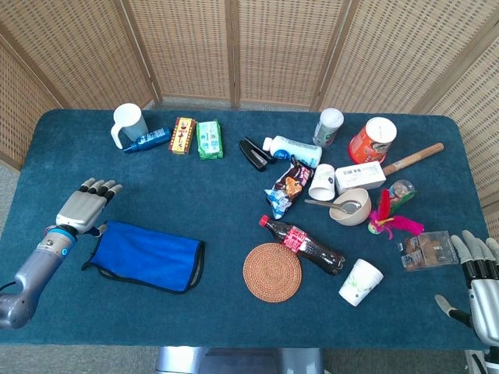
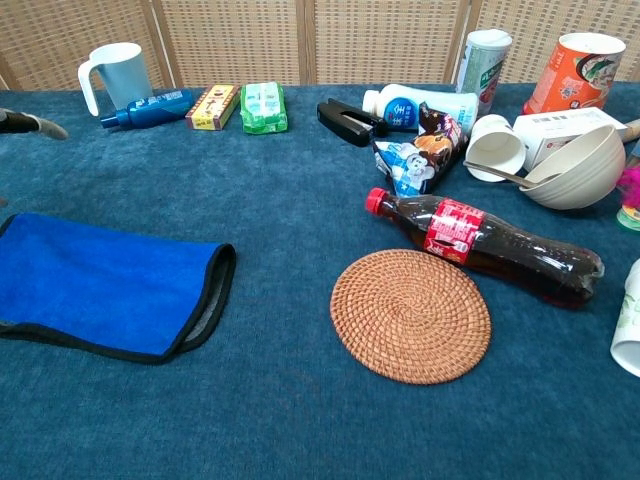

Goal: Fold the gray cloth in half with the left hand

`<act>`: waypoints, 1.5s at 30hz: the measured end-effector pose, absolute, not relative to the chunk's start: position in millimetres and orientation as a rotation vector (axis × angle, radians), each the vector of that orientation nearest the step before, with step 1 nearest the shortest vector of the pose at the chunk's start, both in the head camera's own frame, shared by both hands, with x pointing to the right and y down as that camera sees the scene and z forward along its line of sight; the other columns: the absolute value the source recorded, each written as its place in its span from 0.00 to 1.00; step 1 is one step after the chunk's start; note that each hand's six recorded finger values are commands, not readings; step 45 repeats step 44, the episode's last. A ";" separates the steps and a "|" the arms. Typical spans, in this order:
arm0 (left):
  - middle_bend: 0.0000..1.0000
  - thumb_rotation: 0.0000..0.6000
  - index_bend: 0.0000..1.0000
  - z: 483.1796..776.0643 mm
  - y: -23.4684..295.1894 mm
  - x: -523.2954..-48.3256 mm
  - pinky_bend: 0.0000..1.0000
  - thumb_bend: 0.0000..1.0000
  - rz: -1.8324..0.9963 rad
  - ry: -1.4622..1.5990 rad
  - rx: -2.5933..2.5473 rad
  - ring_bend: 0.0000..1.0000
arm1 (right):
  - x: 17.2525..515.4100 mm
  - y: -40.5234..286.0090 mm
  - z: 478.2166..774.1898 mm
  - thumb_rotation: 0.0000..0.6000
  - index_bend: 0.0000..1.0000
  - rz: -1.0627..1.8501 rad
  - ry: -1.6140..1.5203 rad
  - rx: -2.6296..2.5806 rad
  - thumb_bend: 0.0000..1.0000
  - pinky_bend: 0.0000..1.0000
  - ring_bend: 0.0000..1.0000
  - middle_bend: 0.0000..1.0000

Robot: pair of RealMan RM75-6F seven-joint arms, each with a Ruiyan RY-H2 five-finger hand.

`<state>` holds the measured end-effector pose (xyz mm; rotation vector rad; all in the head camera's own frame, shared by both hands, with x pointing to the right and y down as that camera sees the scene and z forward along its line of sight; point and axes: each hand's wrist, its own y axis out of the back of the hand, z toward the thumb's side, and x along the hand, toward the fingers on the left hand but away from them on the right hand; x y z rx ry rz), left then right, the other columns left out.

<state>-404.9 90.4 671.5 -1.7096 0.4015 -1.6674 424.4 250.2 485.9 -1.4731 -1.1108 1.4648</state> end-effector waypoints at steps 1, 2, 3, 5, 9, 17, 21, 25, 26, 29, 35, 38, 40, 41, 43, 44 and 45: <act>0.00 1.00 0.00 669.3 90.4 -406.2 0.00 0.34 -1.660 0.420 -1.709 0.00 | 424.4 249.8 485.8 1.00 0.00 1.463 -1.111 -1.469 0.00 0.00 0.00 0.00; 0.00 1.00 0.00 665.9 90.6 -408.4 0.00 0.33 -1.649 0.446 -1.708 0.00 | 424.7 249.5 486.0 1.00 0.00 1.463 -1.111 -1.467 0.00 0.00 0.00 0.00; 0.00 1.00 0.00 663.0 90.7 -410.2 0.00 0.31 -1.641 0.467 -1.708 0.00 | 425.4 249.2 486.3 1.00 0.00 1.465 -1.112 -1.463 0.00 0.00 0.00 0.00; 0.00 1.00 0.00 655.6 90.9 -415.1 0.00 0.28 -1.621 0.516 -1.706 0.00 | 427.7 248.1 487.4 1.00 0.00 1.473 -1.116 -1.452 0.00 0.00 0.00 0.00; 0.00 1.00 0.00 638.6 93.3 -428.1 0.00 0.19 -1.598 0.619 -1.695 0.00 | 431.0 244.6 489.2 1.00 0.00 1.478 -1.126 -1.427 0.00 0.00 0.00 0.00; 0.00 1.00 0.00 591.6 124.8 -452.6 0.00 0.17 -1.541 0.831 -1.646 0.00 | 432.7 242.5 491.9 1.00 0.00 1.481 -1.132 -1.405 0.00 0.00 0.00 0.00; 0.00 1.00 0.00 574.7 146.7 -462.2 0.00 0.17 -1.528 0.889 -1.623 0.00 | 434.4 241.5 490.3 1.00 0.00 1.479 -1.144 -1.404 0.00 0.00 0.00 0.00; 0.00 1.00 0.00 563.8 162.5 -469.2 0.00 0.17 -1.516 0.937 -1.600 0.00 | 437.2 240.8 489.4 1.00 0.00 1.486 -1.154 -1.395 0.00 0.00 0.00 0.00; 0.00 1.00 0.00 561.4 166.6 -470.8 0.00 0.17 -1.512 0.953 -1.596 0.00 | 438.1 240.7 489.5 1.00 0.00 1.489 -1.157 -1.393 0.00 0.00 0.00 0.00; 0.00 1.00 0.00 555.1 177.5 -475.8 0.00 0.17 -1.500 1.001 -1.591 0.00 | 442.3 239.6 489.4 1.00 0.00 1.499 -1.168 -1.382 0.00 0.00 0.00 0.00; 0.00 1.00 0.00 544.1 197.4 -484.0 0.00 0.17 -1.466 1.056 -1.589 0.00 | 444.6 239.1 486.1 1.00 0.00 1.492 -1.190 -1.374 0.00 0.00 0.00 0.00; 0.00 1.00 0.00 540.7 202.5 -485.2 0.00 0.17 -1.452 1.064 -1.591 0.00 | 444.9 239.6 486.7 1.00 0.00 1.499 -1.188 -1.372 0.00 0.00 0.00 0.00; 0.00 1.00 0.00 539.4 205.0 -486.0 0.00 0.17 -1.448 1.071 -1.591 0.00 | 445.1 239.8 487.8 1.00 0.00 1.506 -1.186 -1.371 0.00 0.00 0.00 0.00; 0.00 1.00 0.00 539.1 205.9 -486.2 0.00 0.17 -1.446 1.074 -1.592 0.00 | 445.3 239.9 488.2 1.00 0.00 1.508 -1.185 -1.370 0.00 0.00 0.00 0.00; 0.00 1.00 0.00 539.0 206.5 -486.4 0.00 0.16 -1.446 1.075 -1.593 0.00 | 445.3 239.9 489.0 1.00 0.00 1.512 -1.183 -1.369 0.00 0.00 0.00 0.00; 0.00 1.00 0.00 539.1 207.1 -487.3 0.00 0.16 -1.450 1.074 -1.591 0.00 | 445.5 239.8 489.6 1.00 0.00 1.515 -1.182 -1.369 0.00 0.00 0.00 0.00; 0.00 1.00 0.00 539.1 207.1 -487.3 0.00 0.16 -1.450 1.074 -1.591 0.00 | 445.5 239.8 489.6 1.00 0.00 1.515 -1.182 -1.369 0.00 0.00 0.00 0.00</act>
